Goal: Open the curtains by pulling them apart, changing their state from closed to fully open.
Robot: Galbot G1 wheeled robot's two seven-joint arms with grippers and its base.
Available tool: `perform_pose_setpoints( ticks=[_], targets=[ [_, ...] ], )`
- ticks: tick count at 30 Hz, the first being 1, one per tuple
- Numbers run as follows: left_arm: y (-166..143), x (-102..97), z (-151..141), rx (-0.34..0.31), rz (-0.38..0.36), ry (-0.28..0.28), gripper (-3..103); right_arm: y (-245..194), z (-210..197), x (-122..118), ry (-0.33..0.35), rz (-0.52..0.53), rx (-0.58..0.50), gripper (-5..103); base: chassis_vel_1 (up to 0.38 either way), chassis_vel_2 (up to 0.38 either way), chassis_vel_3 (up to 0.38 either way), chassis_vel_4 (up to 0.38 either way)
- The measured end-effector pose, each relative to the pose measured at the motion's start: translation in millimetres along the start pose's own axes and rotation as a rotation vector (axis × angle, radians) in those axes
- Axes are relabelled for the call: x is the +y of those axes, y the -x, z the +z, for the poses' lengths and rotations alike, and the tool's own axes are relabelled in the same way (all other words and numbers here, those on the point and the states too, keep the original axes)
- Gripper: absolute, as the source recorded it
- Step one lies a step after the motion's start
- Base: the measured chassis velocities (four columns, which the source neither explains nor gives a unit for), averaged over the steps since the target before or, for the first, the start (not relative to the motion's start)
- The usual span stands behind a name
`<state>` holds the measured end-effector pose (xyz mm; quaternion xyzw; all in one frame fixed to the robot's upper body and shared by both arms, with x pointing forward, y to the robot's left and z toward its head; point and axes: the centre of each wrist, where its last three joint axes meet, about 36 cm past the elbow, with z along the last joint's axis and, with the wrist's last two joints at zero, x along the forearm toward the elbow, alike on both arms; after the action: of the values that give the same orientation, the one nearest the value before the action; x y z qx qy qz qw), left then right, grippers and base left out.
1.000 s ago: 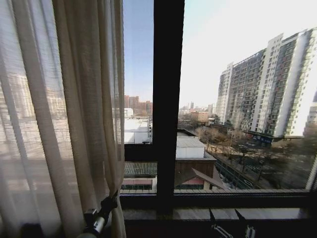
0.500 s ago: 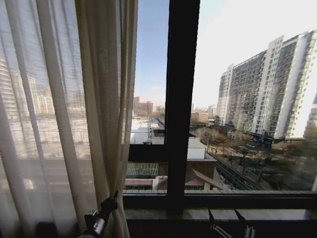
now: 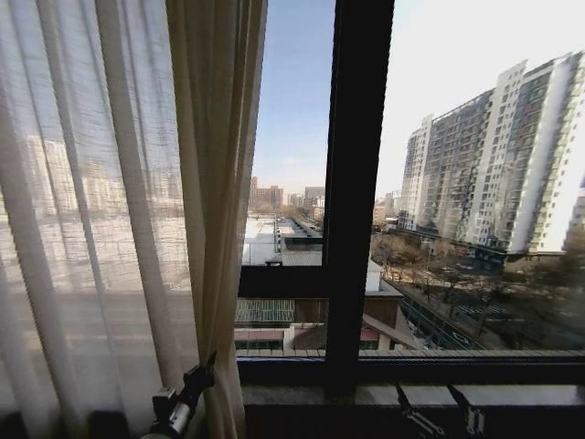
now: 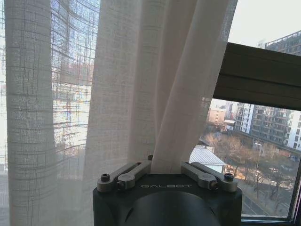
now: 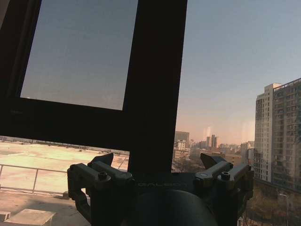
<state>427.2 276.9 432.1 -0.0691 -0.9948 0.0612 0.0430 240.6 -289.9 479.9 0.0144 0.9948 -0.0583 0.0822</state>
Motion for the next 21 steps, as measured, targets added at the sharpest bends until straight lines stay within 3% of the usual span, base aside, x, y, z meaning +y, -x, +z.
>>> perform_pose_setpoints(
  ticks=[21],
  targets=[
    [-6.6, -1.2, 1.8, 0.003, 0.000, -0.004, 0, -3.3, -0.2, 8.8, 0.014, 0.012, 0.002, 100, 0.150, 0.150, -0.149, -0.153]
  ],
)
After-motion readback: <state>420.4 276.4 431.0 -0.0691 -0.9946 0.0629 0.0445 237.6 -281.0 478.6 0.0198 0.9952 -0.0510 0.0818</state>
